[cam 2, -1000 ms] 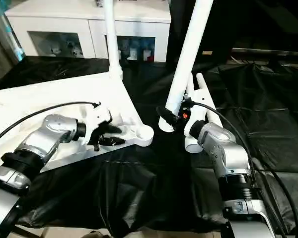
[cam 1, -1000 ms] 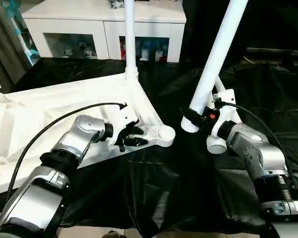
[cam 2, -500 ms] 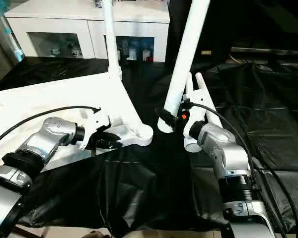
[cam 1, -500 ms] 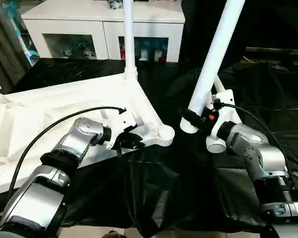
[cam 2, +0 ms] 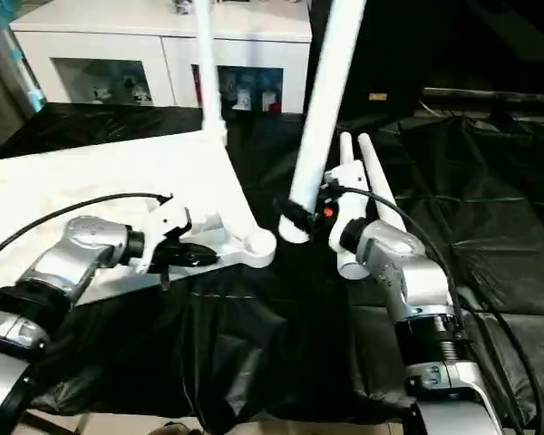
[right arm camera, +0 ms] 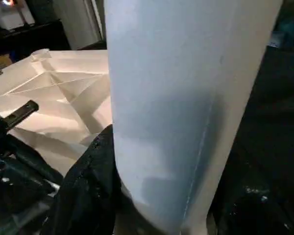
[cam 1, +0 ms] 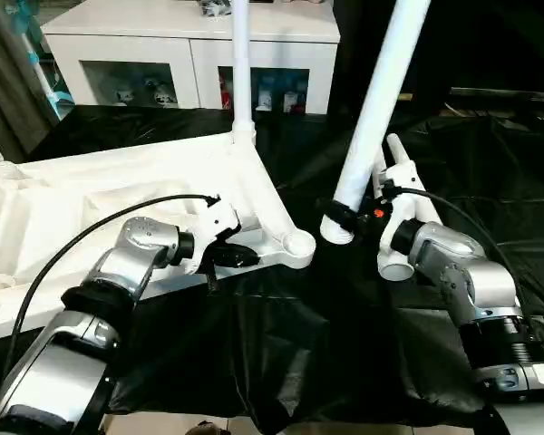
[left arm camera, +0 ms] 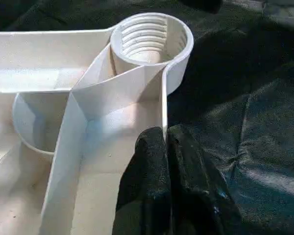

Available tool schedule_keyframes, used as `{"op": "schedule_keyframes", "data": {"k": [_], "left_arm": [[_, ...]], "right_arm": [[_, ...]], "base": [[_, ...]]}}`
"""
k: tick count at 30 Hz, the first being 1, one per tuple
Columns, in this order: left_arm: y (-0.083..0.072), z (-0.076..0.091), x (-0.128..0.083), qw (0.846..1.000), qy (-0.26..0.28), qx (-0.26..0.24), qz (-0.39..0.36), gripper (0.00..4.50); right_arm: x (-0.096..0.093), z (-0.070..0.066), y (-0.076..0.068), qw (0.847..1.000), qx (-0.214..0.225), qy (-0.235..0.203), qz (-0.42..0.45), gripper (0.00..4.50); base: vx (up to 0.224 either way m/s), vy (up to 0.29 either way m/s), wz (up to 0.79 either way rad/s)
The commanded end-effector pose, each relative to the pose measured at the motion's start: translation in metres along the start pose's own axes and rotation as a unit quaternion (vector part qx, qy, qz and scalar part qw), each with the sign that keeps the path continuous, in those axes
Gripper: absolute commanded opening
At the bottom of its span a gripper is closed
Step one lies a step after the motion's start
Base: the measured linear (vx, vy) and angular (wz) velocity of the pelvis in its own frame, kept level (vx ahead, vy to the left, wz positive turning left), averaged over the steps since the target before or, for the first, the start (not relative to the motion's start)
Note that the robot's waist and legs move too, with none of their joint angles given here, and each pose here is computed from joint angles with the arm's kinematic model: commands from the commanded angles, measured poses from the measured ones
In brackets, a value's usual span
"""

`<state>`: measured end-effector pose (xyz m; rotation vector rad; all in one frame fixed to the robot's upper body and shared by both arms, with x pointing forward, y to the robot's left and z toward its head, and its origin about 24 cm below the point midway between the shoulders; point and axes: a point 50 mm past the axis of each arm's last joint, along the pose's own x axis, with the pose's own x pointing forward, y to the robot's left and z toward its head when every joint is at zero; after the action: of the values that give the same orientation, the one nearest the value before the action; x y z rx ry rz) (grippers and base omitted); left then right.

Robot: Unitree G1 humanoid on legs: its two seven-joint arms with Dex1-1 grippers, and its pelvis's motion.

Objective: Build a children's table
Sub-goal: Pick table leg, then insert table leg to table base

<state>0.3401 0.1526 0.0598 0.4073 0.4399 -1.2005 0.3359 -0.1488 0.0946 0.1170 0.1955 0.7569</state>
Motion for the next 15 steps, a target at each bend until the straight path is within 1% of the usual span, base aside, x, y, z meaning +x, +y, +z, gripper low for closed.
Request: {"op": "schedule_keyframes", "data": {"k": [1, 3, 6, 8, 15], "left_arm": [[-0.0022, -0.0106, 0.0019, 1.000, 0.029, -0.005, 0.012, 0.00], [-0.0017, -0.0100, 0.0023, 1.000, 0.023, -0.014, 0.014, 0.56], [-0.0014, -0.0076, 0.0022, 1.000, 0.013, -0.021, 0.010, 0.59], [-0.0009, -0.0064, 0.0015, 1.000, 0.009, -0.019, 0.010, 0.74], [0.0010, -0.0056, 0.0001, 1.000, 0.006, -0.014, 0.011, 0.78]], "right_arm": [[0.0026, 0.0065, -0.0004, 1.000, -0.010, -0.002, 0.004, 1.98], [0.0030, 0.0066, -0.0001, 1.000, -0.010, -0.002, 0.005, 1.98], [0.0032, 0.0068, -0.0001, 1.000, -0.010, -0.001, 0.007, 1.98], [0.0032, 0.0070, -0.0003, 1.000, -0.010, -0.001, 0.009, 1.98], [0.0036, 0.0077, 0.0001, 1.000, -0.011, 0.000, 0.015, 1.98]], "base": [[0.000, 0.000, 0.00], [0.000, 0.000, 0.00], [0.000, 0.000, 0.00], [0.000, 0.000, 0.00], [0.000, 0.000, 0.00]]}}
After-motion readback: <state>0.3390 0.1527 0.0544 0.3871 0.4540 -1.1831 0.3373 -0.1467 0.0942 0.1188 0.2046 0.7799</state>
